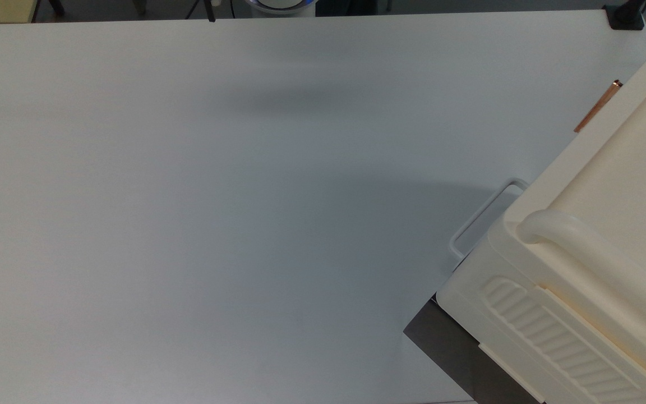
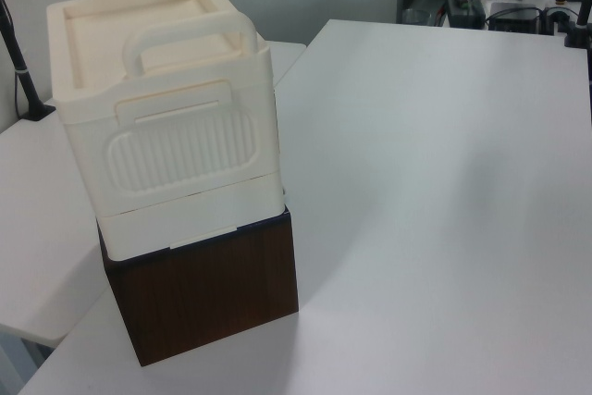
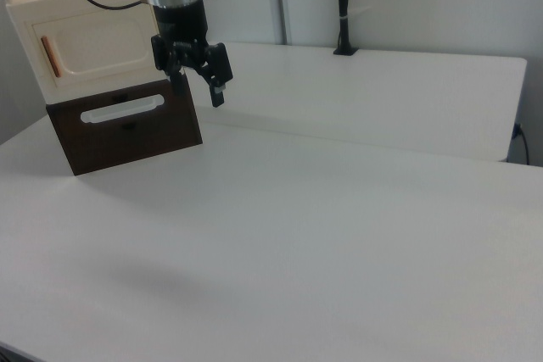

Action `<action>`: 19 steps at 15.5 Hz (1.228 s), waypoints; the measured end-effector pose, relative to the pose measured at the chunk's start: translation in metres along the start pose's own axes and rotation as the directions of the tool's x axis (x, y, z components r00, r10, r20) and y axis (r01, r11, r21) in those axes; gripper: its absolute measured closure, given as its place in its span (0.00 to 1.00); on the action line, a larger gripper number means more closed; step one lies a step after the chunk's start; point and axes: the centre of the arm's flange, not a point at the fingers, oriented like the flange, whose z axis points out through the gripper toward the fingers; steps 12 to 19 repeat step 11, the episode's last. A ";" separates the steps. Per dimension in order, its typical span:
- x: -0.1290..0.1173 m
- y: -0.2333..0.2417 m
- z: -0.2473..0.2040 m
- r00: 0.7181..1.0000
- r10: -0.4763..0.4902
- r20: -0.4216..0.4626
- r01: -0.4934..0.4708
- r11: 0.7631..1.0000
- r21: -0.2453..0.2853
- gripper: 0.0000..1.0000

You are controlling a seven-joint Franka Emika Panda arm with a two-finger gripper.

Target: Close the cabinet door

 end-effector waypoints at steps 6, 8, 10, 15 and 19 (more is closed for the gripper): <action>0.008 0.021 -0.005 0.997 0.037 -0.072 -0.037 0.999 -0.001 0.00; 0.010 0.035 -0.006 0.994 0.059 -0.093 -0.060 0.998 -0.002 0.00; 0.011 0.041 -0.006 0.993 0.069 -0.097 -0.069 0.998 -0.002 0.00; 0.011 0.041 -0.006 0.993 0.069 -0.097 -0.069 0.998 -0.002 0.00; 0.011 0.041 -0.006 0.993 0.069 -0.097 -0.069 0.998 -0.002 0.00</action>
